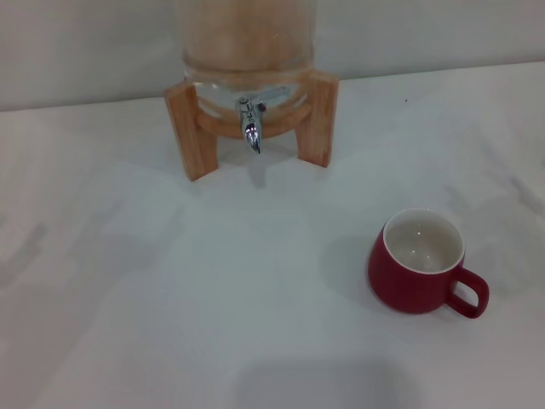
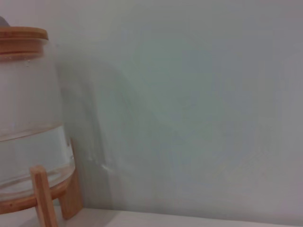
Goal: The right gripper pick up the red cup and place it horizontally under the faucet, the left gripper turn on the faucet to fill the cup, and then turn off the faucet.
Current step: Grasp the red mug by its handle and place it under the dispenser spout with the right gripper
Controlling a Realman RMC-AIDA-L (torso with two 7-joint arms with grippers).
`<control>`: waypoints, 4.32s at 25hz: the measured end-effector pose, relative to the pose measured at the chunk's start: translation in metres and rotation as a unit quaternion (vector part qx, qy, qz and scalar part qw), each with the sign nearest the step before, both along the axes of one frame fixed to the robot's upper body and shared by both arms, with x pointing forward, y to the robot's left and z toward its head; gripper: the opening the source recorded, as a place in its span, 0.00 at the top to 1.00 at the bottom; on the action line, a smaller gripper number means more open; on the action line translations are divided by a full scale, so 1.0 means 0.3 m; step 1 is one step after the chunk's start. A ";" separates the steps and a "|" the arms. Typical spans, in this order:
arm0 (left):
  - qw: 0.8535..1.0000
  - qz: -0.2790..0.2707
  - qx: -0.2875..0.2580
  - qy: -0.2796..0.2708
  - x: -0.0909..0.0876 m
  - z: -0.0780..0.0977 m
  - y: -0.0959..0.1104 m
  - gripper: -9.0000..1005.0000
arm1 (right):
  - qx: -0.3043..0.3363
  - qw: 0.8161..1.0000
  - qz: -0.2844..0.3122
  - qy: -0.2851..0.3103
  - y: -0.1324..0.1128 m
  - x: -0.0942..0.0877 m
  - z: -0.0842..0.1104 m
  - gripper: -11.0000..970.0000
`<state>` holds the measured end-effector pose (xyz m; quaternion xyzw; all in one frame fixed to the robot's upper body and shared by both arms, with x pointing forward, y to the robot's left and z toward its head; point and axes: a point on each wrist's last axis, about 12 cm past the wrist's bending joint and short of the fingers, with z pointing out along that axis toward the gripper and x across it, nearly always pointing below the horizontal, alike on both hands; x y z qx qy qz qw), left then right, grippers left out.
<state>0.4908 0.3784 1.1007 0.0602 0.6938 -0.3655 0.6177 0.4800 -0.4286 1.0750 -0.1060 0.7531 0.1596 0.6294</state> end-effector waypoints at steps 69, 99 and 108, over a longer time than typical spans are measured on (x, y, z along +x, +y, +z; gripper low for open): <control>0.999 -0.041 -0.005 0.003 0.001 0.023 -0.009 0.17 | -0.034 0.973 0.226 0.033 0.158 -0.227 -0.108 0.32; 0.999 -0.051 -0.017 0.004 0.025 0.043 -0.018 0.18 | -0.057 0.977 0.206 0.007 0.228 -0.223 -0.200 0.32; 0.999 -0.051 -0.017 0.003 0.026 0.044 -0.017 0.18 | -0.059 0.981 0.185 0.006 0.209 -0.224 -0.200 0.32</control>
